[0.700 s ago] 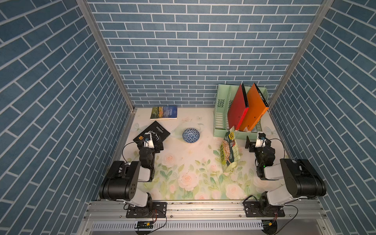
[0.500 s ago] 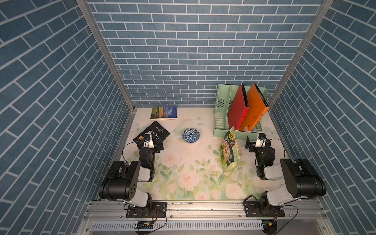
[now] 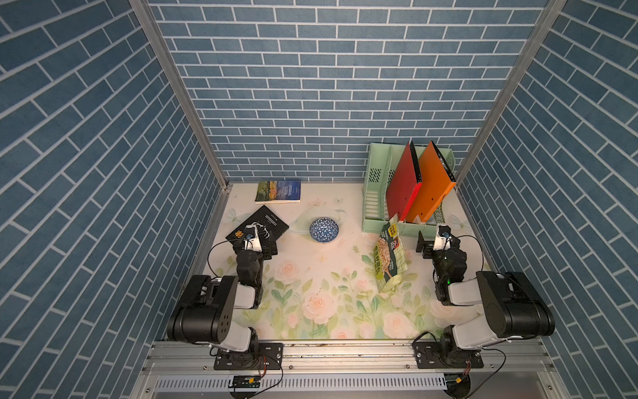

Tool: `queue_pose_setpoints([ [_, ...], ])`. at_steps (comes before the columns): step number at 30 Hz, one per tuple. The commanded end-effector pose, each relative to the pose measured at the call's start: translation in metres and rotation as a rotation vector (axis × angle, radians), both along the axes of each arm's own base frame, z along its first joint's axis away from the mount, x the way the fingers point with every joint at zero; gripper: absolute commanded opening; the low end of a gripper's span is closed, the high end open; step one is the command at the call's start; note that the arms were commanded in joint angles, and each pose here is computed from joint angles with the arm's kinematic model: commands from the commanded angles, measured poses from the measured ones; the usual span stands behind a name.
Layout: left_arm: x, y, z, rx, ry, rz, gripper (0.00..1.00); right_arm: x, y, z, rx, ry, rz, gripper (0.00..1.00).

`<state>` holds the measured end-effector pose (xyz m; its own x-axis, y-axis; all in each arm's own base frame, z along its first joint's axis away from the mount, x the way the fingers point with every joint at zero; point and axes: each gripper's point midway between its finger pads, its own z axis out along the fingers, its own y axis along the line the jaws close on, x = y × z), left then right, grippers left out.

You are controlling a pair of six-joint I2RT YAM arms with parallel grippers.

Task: Pour the oats into the breakfast bowl
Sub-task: Pick up the bowl from the center of the board.

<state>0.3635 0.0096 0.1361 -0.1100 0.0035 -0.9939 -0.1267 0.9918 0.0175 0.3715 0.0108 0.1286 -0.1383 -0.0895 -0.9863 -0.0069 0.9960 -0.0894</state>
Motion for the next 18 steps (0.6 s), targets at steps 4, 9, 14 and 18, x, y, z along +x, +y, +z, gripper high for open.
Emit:
queue_pose_setpoints([
  [4, 0.011, 0.009, 0.071, -0.149, -0.001, 0.133, 1.00, 0.002, -0.029, 0.036, 0.212, 0.127, -0.227, 1.00],
  [9, 0.003, 0.016, 0.061, -0.456, -0.003, 0.189, 1.00, -0.023, -0.031, 0.032, 0.368, 0.265, -0.292, 1.00],
  [14, 0.029, -0.016, 0.062, -0.552, 0.098, 0.045, 1.00, -0.046, -0.036, 0.040, 0.474, 0.256, -0.347, 1.00],
  [18, 0.055, -0.056, 0.050, -0.597, 0.210, -0.049, 1.00, -0.054, -0.032, 0.053, 0.503, 0.238, -0.316, 1.00],
])
